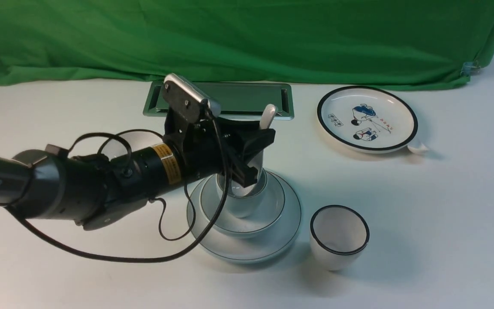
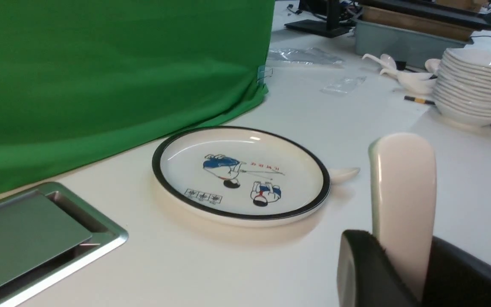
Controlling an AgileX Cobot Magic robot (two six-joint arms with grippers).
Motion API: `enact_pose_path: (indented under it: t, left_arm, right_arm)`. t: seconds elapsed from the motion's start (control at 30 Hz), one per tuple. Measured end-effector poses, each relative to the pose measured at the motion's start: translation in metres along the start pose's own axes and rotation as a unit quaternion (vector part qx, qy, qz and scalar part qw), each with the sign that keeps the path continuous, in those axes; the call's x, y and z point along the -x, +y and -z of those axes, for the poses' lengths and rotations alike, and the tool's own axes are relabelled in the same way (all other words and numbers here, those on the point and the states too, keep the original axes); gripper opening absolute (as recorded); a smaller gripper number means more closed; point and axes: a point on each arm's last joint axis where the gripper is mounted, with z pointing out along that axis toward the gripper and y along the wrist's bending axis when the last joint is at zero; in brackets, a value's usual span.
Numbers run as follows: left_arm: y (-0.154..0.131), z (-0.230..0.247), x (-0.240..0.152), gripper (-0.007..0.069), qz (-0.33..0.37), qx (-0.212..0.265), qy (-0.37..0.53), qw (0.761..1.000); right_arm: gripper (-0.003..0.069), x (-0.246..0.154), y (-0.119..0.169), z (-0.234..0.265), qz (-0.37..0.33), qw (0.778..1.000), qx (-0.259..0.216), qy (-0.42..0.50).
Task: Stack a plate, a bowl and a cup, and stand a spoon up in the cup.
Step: Use the left arm to put the blue soup spoon into the blue teacup in the middle
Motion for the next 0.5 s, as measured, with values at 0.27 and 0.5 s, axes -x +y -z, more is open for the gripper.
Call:
enact_pose_path:
  t: [0.27, 0.5]
  left_arm:
    - [0.0, 0.0, 0.0, 0.0269, 0.008, -0.002, -0.002, 1.0]
    - [-0.007, 0.005, 0.013, 0.0388, 0.037, -0.017, 0.004, 0.999]
  right_arm:
    - [0.0238, 0.0, 0.0, 0.0, 0.0, 1.0, 0.0, 0.0]
    - [0.0237, 0.0, -0.001, 0.003, 0.002, 1.0, -0.001, -0.007]
